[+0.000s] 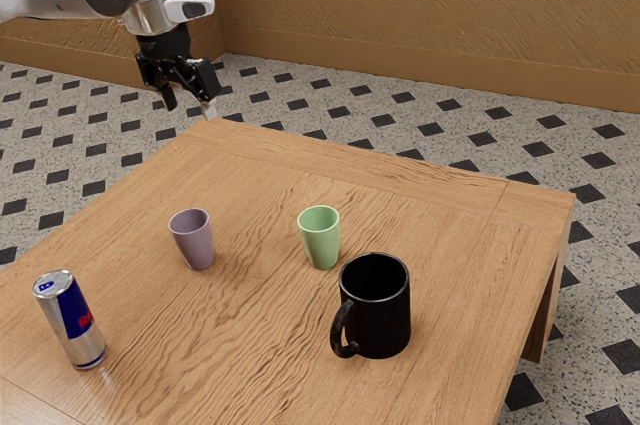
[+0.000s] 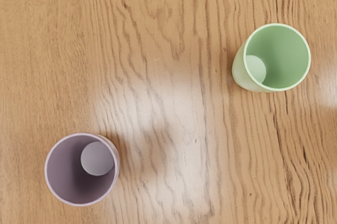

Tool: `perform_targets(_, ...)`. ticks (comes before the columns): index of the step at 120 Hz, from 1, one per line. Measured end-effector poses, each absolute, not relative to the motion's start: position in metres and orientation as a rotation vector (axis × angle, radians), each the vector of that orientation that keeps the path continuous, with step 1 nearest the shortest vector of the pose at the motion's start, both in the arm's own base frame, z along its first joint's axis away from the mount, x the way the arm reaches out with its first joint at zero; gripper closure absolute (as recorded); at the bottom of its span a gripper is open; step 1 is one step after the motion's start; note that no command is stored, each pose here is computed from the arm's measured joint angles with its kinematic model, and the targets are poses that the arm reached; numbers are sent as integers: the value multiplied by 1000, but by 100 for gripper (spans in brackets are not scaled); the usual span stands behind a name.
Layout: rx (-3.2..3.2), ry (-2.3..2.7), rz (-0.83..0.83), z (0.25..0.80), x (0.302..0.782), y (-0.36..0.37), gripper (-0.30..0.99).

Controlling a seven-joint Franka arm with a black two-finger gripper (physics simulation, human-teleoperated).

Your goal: Place the left cup onto the right cup

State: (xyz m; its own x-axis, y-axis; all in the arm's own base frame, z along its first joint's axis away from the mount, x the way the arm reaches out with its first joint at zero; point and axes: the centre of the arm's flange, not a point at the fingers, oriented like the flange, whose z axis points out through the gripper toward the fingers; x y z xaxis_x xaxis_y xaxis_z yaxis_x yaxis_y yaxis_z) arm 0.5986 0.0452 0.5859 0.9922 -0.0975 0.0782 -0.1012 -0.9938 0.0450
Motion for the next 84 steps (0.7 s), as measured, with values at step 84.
perform_targets(84,3095,4,-89,465,611,95,0)
